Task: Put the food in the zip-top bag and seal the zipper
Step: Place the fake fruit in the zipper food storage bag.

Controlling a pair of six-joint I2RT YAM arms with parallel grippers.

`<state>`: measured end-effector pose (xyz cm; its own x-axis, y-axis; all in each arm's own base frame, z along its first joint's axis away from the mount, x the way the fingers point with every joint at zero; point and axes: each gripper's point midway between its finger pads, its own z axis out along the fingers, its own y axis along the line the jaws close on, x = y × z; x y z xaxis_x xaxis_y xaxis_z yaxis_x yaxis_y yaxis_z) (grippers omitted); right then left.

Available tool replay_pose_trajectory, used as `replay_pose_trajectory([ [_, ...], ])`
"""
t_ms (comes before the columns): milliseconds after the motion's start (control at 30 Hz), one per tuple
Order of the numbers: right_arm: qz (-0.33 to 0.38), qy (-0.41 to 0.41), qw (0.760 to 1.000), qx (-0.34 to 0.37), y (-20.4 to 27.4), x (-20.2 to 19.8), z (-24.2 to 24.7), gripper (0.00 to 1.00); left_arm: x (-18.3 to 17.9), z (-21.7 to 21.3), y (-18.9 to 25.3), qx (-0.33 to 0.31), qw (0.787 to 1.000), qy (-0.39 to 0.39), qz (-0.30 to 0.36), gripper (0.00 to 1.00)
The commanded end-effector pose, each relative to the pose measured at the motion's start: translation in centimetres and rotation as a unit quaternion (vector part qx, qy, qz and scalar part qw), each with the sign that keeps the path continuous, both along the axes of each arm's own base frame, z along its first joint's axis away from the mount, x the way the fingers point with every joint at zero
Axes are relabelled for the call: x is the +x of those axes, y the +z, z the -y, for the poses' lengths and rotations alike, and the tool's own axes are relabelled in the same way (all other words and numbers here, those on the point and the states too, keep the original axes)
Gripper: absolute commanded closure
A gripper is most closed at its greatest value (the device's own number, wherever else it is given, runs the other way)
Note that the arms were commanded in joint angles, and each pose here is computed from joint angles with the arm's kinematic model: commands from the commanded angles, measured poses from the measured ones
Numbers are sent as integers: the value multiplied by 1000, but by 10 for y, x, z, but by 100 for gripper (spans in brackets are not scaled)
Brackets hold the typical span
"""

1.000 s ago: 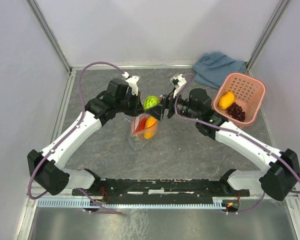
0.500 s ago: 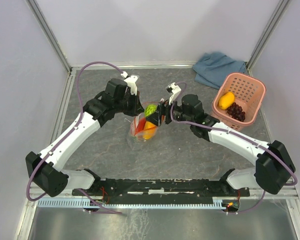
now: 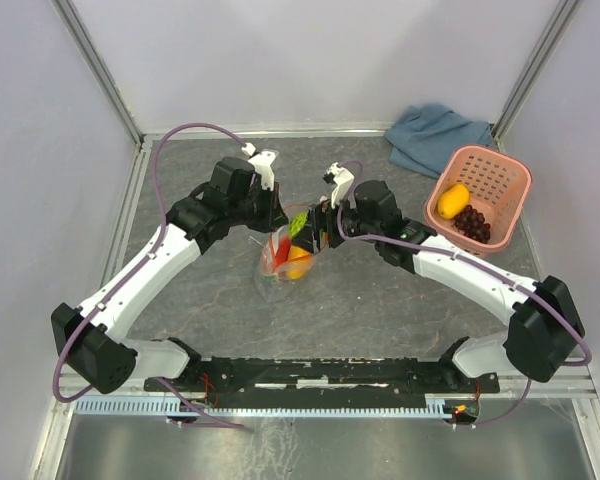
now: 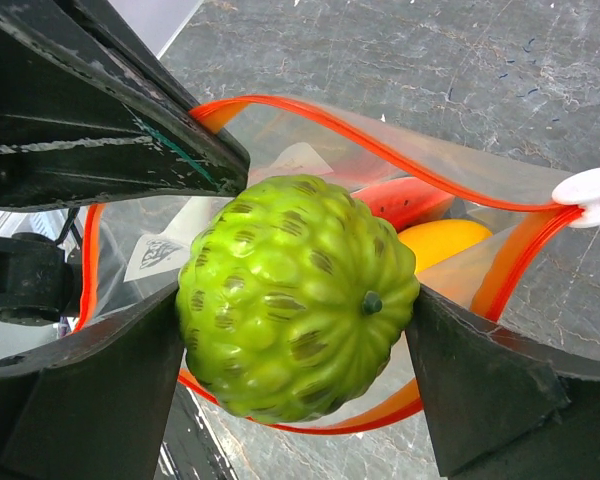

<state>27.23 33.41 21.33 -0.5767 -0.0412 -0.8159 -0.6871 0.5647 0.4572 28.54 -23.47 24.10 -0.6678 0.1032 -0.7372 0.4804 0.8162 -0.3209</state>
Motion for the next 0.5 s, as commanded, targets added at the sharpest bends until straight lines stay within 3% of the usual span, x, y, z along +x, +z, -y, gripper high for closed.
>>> replay_pose_trajectory([
  [0,36,8,999,6,38,0,1,6,8,3,21,-9,999,-16,48,97],
  [267,26,7,1000,-4,40,2,-1,1,7,4,21,-9,999,-17,47,97],
  [467,38,-97,993,-48,46,19,34,2,8,3,21,-8,999,-14,48,97],
])
